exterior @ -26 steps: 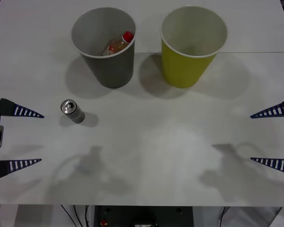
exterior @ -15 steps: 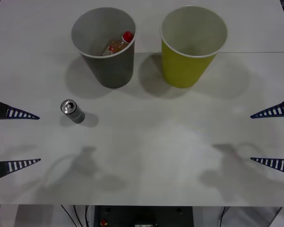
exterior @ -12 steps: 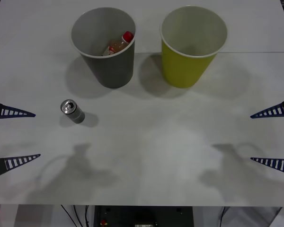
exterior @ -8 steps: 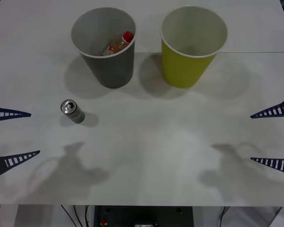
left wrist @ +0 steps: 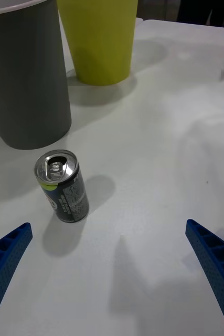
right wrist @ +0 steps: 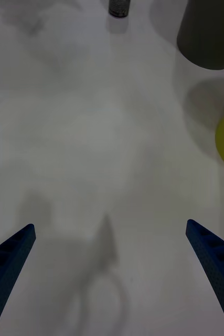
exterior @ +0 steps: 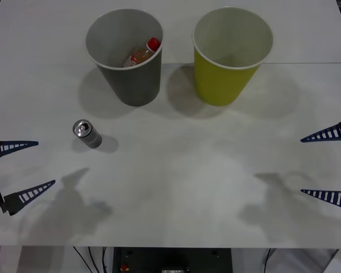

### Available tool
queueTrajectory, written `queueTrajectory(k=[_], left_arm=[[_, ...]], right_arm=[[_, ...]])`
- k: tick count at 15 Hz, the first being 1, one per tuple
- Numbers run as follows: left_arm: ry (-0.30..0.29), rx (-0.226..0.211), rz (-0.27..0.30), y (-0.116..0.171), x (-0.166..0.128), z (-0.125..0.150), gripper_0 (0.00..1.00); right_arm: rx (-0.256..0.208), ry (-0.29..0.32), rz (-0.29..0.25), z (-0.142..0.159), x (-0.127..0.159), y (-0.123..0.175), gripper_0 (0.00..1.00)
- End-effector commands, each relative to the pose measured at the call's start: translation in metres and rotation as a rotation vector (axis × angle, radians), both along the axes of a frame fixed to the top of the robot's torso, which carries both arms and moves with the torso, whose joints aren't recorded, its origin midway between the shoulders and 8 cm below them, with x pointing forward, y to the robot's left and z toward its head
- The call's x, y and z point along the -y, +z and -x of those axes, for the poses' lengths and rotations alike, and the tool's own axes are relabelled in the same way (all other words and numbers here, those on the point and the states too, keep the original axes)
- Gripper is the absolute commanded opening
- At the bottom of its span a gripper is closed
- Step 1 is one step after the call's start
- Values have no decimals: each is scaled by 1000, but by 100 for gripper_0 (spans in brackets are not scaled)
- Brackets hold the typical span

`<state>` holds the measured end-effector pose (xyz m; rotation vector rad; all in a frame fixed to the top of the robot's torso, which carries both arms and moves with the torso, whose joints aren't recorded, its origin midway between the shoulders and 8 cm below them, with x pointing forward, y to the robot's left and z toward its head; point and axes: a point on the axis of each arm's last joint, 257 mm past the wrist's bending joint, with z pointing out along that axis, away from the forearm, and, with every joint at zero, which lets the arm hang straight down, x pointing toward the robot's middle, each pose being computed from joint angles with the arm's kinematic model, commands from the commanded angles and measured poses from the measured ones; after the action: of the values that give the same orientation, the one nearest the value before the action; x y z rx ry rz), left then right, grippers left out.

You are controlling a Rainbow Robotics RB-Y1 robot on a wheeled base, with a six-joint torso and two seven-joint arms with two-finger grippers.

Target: Put the can into the green bin and the plastic bottle into the gray bin

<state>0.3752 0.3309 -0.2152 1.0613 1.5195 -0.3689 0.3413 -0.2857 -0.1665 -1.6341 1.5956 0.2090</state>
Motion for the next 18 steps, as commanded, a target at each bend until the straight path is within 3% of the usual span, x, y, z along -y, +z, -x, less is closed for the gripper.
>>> queueTrajectory(k=[1,9,12,18], left_arm=[[26,29,34,-12,-6,-10,100],[104,88,112,-36,-9,-47,100],[137,93,167,-42,-2,-57,100],[156,97,214,-52,7,-76,100]], right_arm=[[0,0,0,0,0,0,100],[0,0,0,0,0,0,100],[0,0,0,0,0,0,100],[0,0,0,0,0,0,100]])
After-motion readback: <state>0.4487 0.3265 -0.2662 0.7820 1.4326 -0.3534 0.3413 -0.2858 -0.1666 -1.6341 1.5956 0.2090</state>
